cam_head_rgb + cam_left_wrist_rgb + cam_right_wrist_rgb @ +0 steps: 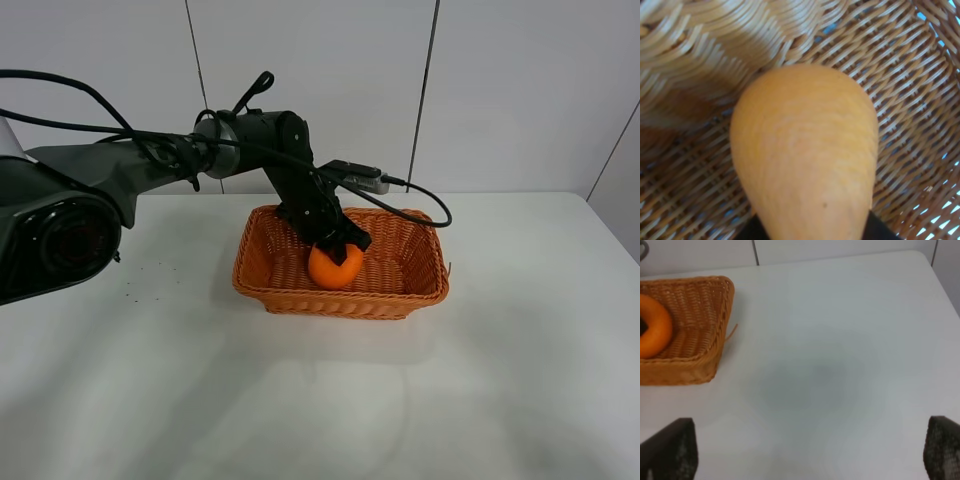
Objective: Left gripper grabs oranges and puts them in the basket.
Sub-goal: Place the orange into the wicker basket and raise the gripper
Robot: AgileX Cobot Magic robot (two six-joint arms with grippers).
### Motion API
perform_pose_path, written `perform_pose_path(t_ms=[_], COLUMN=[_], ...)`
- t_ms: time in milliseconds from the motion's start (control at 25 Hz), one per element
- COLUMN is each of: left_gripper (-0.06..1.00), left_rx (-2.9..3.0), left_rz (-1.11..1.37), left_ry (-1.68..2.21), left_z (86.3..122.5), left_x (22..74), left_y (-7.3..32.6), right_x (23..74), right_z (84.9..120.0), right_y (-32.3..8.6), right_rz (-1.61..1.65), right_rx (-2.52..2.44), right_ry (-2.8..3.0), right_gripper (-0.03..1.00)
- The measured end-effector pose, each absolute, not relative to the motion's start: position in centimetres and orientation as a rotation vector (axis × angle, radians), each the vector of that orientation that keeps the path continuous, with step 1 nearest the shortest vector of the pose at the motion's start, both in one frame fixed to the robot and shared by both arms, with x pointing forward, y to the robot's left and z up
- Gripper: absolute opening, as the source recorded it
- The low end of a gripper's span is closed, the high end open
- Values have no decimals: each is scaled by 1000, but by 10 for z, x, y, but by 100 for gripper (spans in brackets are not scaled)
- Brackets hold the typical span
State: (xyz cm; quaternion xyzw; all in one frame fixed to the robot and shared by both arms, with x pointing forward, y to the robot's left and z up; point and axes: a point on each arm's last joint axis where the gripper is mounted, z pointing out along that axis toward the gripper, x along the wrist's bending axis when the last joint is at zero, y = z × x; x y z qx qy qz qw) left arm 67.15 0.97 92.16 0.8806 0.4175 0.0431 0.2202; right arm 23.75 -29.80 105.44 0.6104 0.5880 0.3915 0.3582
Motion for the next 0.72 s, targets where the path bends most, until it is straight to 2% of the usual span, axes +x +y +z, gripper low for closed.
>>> perform_pose_path(t_ms=[160,240,360,480,560,720], left_gripper=[26,37,65,86,92,95], left_rx=[2451,2453,2452,2439,2429,2416], left_rz=[121,122,131,147,156,164], left_ry=[1132,1128,1121,1111,1105,1099], left_z=[921,922,925,931,934,940], left_x=[671,671,672,675,676,677], left_y=[10,10,9,8,7,6], right_x=[237,237,237,237,237,237], right_z=[1054,1054,1054,1054,1054,1054], right_y=[-298,-298,-298,-298,-298,-298], right_rz=[1010,1010,1010,1010,1010,1010], right_rx=[1575,1575,1575,1575,1575,1575], right_ry=[1517,1517,1517,1517,1517,1517], right_gripper=[69,69,69,69,69,69])
